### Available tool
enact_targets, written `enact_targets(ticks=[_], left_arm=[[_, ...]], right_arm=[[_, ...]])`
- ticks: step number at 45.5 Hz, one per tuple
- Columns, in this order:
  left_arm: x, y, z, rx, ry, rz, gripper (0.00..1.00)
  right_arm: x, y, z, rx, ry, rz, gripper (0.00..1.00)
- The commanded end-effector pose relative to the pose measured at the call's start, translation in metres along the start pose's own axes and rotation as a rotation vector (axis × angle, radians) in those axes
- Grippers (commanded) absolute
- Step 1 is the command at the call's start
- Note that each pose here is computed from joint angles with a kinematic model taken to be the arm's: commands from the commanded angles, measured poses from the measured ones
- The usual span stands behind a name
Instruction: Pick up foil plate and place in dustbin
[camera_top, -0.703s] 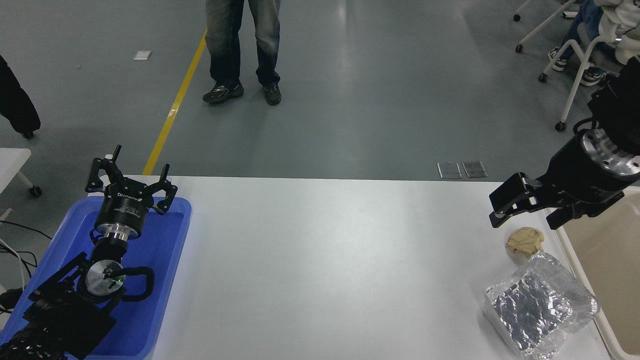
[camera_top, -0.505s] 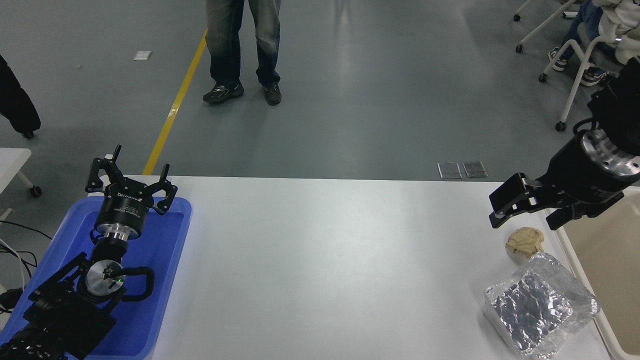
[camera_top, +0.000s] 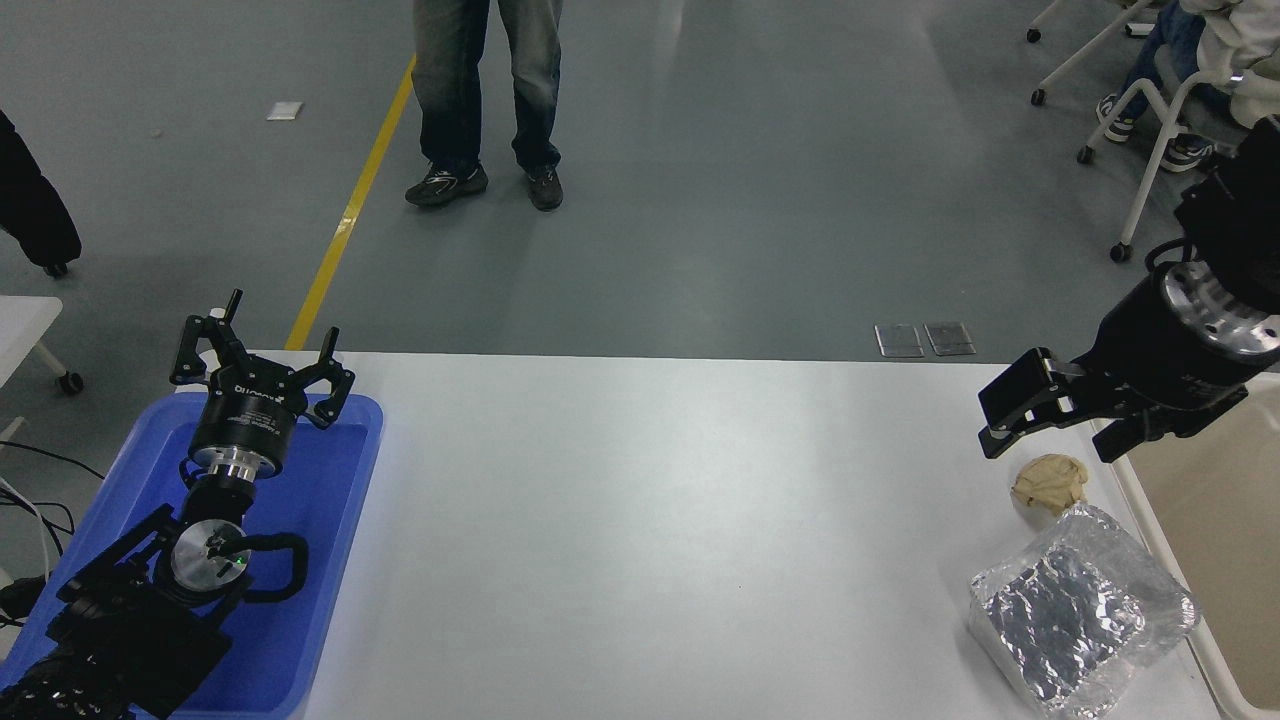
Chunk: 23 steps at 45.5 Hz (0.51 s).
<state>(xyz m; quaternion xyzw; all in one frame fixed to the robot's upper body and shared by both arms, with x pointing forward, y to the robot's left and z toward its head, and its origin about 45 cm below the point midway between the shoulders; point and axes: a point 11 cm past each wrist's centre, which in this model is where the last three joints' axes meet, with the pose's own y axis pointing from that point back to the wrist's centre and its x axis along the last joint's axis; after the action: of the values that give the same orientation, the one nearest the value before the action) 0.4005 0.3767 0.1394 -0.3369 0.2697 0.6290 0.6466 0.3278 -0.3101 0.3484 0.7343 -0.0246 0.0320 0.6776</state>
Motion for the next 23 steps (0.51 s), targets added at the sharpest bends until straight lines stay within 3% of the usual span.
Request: enact_targets(ticks=[1, 23], left_arm=[[-0.0005, -0.0002, -0.0001, 0.0, 0.001, -0.001, 1.0], [0.0, 0.0, 0.0, 0.0, 0.0, 0.0, 1.0]], right_arm=[[0.0004, -0.0037, 0.0065, -0.012, -0.011, -0.005, 1.0], [0.0082, -0.0084, 0.008, -0.011, -0.017, 0.005, 1.0]])
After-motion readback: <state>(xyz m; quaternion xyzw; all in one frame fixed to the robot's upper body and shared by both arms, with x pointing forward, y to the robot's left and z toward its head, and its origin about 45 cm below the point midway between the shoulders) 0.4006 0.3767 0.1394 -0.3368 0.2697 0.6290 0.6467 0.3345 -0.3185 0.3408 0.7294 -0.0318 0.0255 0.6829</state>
